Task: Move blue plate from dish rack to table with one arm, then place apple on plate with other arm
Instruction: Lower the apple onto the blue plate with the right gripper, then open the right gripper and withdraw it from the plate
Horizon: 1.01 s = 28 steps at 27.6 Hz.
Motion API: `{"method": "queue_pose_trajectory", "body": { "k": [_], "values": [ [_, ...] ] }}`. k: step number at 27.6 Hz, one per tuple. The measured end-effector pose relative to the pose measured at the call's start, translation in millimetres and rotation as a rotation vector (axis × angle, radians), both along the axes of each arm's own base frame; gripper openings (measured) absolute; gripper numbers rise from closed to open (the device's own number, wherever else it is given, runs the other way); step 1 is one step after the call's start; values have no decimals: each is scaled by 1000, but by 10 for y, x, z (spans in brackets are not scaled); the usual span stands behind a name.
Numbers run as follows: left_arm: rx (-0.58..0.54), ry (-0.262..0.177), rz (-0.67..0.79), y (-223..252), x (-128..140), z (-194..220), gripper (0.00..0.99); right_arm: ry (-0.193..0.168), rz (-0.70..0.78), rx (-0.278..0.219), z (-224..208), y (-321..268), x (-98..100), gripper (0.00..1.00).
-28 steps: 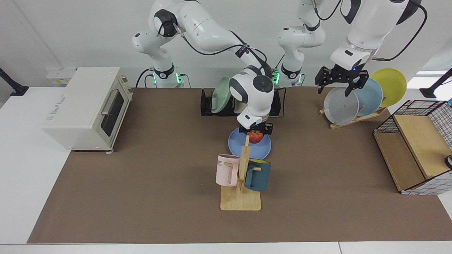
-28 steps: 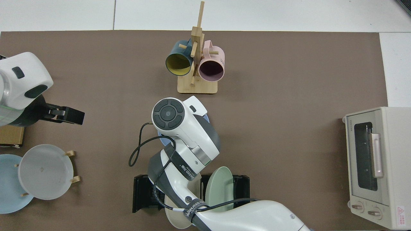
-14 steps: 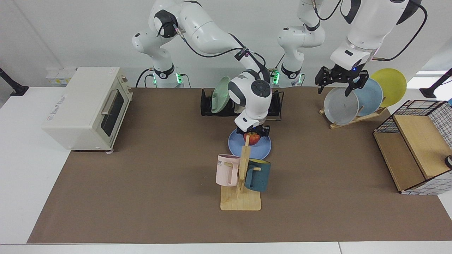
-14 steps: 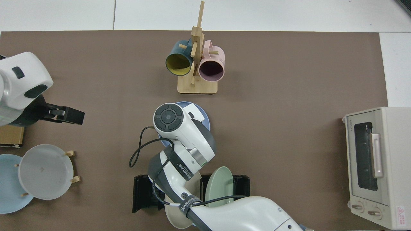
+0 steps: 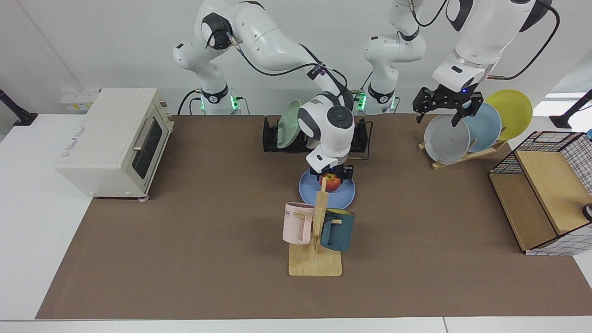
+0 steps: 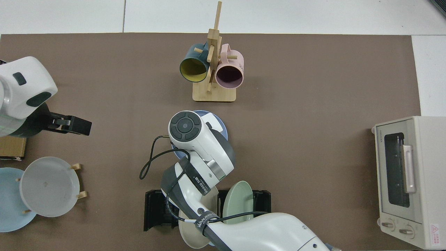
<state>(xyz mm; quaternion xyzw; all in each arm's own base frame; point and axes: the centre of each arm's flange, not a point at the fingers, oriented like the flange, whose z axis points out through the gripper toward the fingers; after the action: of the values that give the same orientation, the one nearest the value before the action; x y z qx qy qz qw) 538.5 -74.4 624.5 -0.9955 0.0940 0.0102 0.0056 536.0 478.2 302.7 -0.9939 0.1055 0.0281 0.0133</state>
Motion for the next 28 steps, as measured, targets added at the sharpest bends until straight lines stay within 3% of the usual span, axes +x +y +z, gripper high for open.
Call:
{"method": "queue_pose_trajectory", "body": {
  "k": [1, 3, 11, 19, 28],
  "values": [
    [0, 0, 0, 0, 0, 0, 991, -1, -1, 2, 14, -1, 4, 982],
    [0, 0, 0, 0, 0, 0, 991, -7, -4, 4, 53, -15, 20, 1000],
    [0, 0, 0, 0, 0, 1, 991, -23, -34, 17, 382, -185, 147, 1000],
    [0, 0, 0, 0, 0, 1, 991, -40, -91, 40, 938, -639, 441, 1000],
    [0, 0, 0, 1, 0, 1, 991, -86, 19, 71, 1476, -1331, 724, 1000]
  ]
}}
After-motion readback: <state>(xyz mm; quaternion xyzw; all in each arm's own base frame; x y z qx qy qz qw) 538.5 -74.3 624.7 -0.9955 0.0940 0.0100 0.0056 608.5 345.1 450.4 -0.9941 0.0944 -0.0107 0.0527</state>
